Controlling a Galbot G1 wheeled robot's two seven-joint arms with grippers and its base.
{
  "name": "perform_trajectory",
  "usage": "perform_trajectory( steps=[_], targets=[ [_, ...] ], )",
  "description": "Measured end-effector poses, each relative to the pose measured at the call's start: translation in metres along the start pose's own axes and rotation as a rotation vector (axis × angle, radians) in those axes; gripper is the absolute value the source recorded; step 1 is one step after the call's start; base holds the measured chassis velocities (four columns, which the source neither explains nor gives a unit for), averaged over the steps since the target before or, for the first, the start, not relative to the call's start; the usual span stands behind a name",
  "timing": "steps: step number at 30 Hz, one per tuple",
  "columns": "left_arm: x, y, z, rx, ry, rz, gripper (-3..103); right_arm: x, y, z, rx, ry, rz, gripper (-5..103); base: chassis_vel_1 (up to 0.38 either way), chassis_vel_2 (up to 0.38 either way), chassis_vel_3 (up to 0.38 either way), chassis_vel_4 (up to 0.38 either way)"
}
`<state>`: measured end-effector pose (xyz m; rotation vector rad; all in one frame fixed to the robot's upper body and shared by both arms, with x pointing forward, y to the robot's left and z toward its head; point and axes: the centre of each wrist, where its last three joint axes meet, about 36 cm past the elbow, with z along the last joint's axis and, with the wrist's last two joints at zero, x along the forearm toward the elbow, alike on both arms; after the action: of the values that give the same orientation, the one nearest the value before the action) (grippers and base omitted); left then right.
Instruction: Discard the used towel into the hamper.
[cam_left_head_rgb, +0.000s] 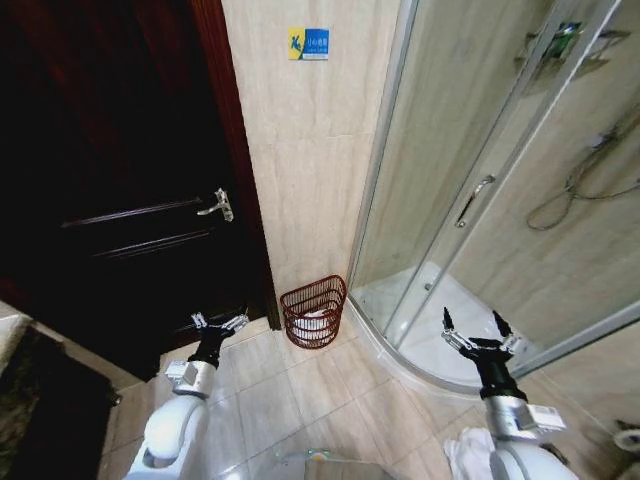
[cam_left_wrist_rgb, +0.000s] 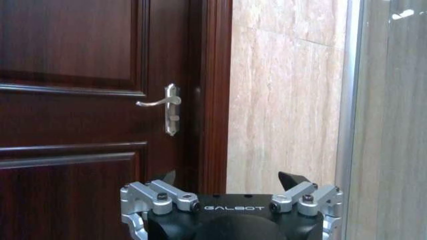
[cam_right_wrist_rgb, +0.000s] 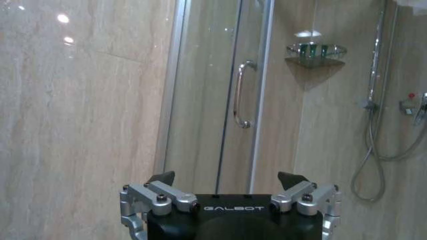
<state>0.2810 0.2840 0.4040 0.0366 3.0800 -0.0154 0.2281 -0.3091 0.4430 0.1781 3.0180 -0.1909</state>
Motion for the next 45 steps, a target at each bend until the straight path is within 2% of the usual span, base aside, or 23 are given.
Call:
perform_trajectory(
  steps=[22, 45],
  targets=[
    [-0.001, -0.011, 0.0, 0.004, -0.025, -0.024, 100, -0.002, 0.0, 0.004, -0.024, 0.004, 0.012, 100, 0.024, -0.026, -0.02, 0.026],
    [-0.001, -0.016, 0.004, 0.014, -0.027, -0.02, 100, 0.0, -0.005, 0.0, 0.0, -0.005, 0.038, 100, 0.0, 0.0, 0.0, 0.0]
  ],
)
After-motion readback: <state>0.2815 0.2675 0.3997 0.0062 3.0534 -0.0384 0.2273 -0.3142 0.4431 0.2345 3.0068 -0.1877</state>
